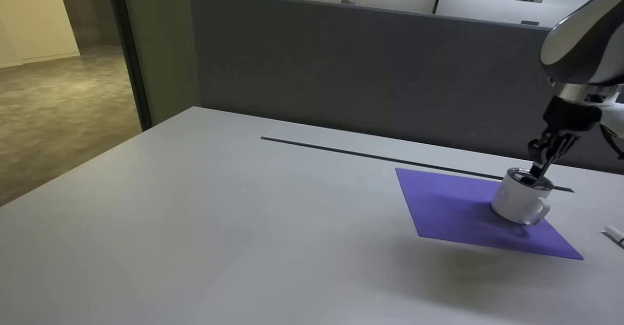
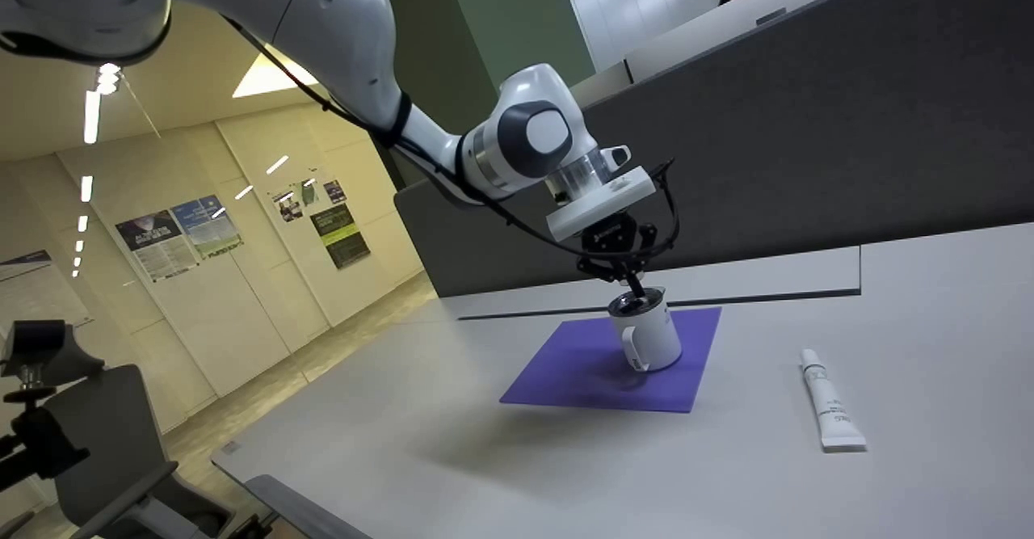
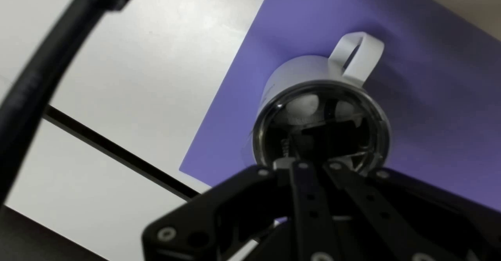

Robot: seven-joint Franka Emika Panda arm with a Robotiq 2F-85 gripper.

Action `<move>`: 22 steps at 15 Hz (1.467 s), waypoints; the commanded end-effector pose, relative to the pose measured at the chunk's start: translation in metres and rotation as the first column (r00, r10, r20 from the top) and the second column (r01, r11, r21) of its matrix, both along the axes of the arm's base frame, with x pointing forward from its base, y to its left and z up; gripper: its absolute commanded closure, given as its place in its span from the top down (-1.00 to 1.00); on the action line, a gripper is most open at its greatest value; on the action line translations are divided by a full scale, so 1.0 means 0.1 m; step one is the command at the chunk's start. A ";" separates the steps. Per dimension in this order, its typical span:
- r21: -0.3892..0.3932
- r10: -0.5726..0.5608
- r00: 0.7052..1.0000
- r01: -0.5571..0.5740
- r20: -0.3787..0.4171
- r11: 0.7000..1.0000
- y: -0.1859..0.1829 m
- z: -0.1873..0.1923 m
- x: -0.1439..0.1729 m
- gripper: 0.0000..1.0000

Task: Open the small lid on top of the white cup.

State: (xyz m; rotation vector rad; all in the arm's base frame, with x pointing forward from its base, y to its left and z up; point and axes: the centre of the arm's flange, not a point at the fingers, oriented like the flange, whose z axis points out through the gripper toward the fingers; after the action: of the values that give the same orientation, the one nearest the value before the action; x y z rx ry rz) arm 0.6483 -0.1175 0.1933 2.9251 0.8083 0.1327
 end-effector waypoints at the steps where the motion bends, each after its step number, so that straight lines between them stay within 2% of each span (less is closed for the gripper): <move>1: -0.001 -0.025 1.000 0.025 -0.016 1.000 0.00 -0.02 -0.01 -0.98; 4: -0.007 -0.067 0.997 0.066 -0.041 0.998 -0.01 -0.02 -0.02 -0.98; 10: -0.009 -0.072 0.997 0.072 -0.041 0.997 -0.02 -0.02 -0.02 -1.00; 17: 0.011 -0.036 0.999 0.035 0.038 0.999 0.04 -0.16 0.04 -1.00; 22: 0.023 -0.040 0.999 0.040 -0.004 0.999 0.08 -0.21 0.05 -1.00</move>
State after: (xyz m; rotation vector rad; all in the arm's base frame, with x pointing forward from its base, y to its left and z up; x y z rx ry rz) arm 0.6514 -0.1139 0.1829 2.9412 0.7530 0.1680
